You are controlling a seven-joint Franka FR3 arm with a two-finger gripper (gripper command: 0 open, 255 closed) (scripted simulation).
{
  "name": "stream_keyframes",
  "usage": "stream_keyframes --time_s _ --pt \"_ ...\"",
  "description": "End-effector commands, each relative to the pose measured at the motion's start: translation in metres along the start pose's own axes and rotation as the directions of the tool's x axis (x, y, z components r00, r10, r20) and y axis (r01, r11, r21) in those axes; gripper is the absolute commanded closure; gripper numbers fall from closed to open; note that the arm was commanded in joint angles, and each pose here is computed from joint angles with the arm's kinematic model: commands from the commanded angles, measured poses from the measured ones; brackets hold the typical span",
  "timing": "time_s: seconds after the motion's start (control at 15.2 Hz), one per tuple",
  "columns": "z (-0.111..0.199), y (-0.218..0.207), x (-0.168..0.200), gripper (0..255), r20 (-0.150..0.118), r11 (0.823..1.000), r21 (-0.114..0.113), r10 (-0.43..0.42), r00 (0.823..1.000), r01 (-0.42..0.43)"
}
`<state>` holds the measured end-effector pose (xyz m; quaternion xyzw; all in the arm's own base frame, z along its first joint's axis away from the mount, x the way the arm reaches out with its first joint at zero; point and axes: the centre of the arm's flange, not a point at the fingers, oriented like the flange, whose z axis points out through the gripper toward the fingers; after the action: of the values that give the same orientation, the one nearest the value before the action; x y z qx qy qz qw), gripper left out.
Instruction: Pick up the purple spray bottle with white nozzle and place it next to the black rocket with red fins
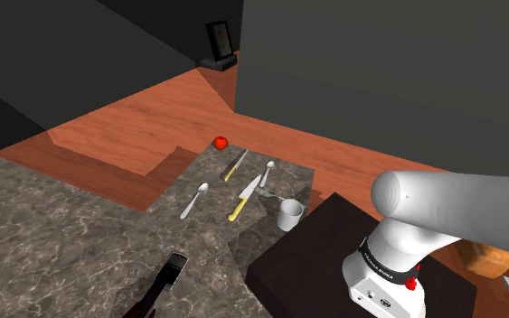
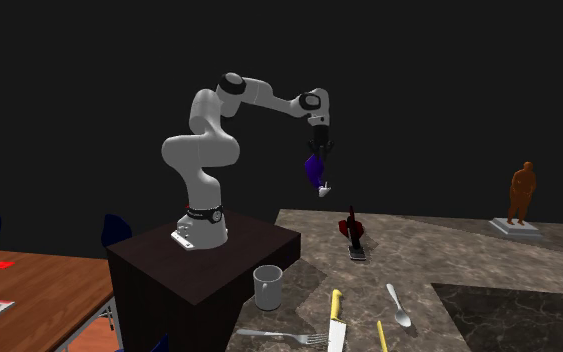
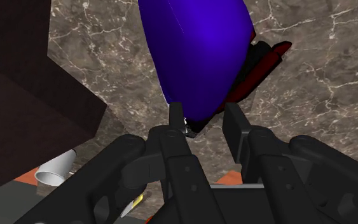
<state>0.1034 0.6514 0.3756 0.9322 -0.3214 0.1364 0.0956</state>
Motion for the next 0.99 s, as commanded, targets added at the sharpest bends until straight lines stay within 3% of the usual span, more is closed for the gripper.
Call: stream_keyframes --time_s 0.0,0.92 --pt "0.021 -0.001 -0.011 255 -0.021 1.0 -0.012 -0.005 1.0 0.004" --pt "0.091 -0.007 -0.034 255 -0.021 1.0 -0.012 -0.005 1.0 0.004"
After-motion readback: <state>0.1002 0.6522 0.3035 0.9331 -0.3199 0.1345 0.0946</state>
